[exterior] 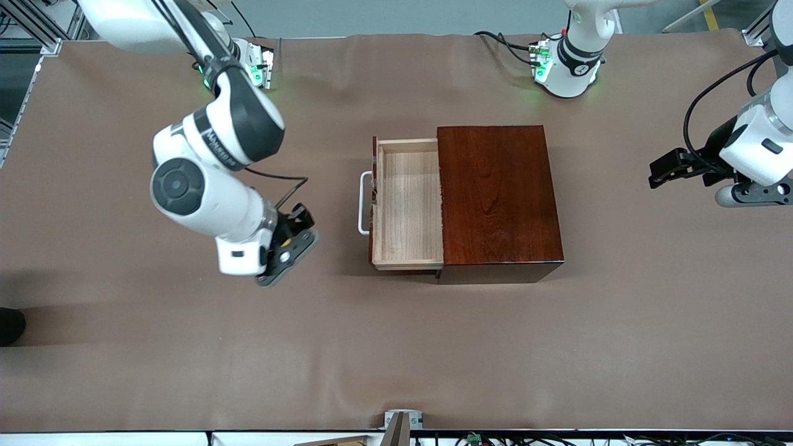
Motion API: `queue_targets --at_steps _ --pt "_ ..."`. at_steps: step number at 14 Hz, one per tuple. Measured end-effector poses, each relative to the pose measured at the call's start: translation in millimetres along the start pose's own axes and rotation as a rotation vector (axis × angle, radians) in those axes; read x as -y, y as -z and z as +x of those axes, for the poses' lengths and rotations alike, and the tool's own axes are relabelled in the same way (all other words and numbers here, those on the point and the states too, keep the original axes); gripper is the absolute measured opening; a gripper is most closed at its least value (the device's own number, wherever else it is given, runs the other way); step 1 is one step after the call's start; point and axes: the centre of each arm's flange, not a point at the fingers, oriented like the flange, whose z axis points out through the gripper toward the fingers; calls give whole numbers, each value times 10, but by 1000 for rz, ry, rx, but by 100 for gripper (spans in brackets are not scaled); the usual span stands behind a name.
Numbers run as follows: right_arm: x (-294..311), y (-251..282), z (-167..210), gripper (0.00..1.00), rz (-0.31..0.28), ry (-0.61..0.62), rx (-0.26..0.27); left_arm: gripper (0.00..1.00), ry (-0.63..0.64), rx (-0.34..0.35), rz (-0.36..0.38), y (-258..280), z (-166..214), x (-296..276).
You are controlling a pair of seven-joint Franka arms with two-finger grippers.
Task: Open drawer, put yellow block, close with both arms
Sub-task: 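Carry the yellow cube with the right gripper over the open drawer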
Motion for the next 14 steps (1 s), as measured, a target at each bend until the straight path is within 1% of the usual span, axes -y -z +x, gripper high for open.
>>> queue_targets --at_steps 3,4,6,7,8,10,12,14 --pt "417 53 244 56 -2 299 -62 100 0 1 0 -12 7 1" --pt "641 21 351 56 -6 371 -78 100 0 2 0 -19 10 1" --pt "1282 -122 603 56 -14 486 -108 100 0 5 0 -33 16 2" --pt "1610 -232 696 56 -15 534 -112 100 0 6 0 -40 20 3" --pt "1862 -357 751 56 -19 575 -104 100 0 6 -1 -44 23 3" --pt "2141 -643 779 56 -25 628 -67 100 0 7 -1 -52 26 3" --pt "2207 -956 759 56 -23 649 -29 100 0 10 -1 -67 33 4" --pt "2155 -1235 729 56 -12 647 -7 100 0 11 -1 -78 41 4"
